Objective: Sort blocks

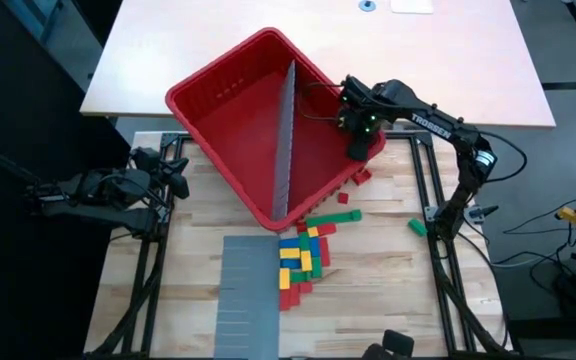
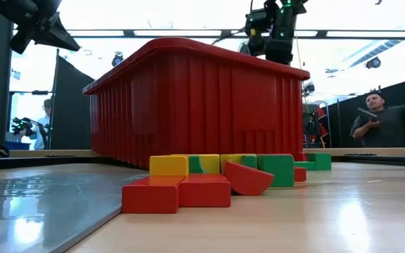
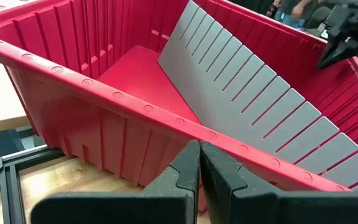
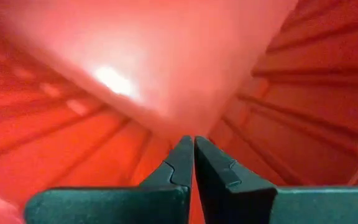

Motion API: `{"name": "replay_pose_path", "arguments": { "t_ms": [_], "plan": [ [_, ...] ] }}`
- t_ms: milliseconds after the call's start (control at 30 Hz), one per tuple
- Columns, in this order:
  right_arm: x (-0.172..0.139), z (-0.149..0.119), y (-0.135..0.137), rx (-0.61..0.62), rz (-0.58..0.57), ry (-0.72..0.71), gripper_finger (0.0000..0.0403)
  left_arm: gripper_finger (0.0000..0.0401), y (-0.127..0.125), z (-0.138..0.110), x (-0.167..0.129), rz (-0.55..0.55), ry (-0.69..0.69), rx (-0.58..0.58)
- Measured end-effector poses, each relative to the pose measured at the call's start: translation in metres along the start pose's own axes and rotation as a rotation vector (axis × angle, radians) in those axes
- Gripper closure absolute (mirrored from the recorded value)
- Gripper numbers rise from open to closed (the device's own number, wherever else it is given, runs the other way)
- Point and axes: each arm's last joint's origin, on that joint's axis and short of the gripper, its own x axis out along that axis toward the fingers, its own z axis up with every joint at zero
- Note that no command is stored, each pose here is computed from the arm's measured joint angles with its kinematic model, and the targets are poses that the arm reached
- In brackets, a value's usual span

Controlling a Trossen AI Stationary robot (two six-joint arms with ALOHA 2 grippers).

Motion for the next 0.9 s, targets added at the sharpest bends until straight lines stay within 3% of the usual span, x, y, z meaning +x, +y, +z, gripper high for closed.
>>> {"name": "replay_pose_path", "arguments": {
  "t_ms": [667, 900],
  "plan": [
    [-0.020, 0.013, 0.001, 0.092, -0.054, -0.235, 0.0403, 0.0401, 0.000, 0.000, 0.000, 0.002, -0.002, 0.004],
    [-0.022, 0.020, 0.001, 0.166, 0.014, -0.321, 0.0403, 0.0401, 0.000, 0.000, 0.000, 0.002, -0.002, 0.004]
  ]
}}
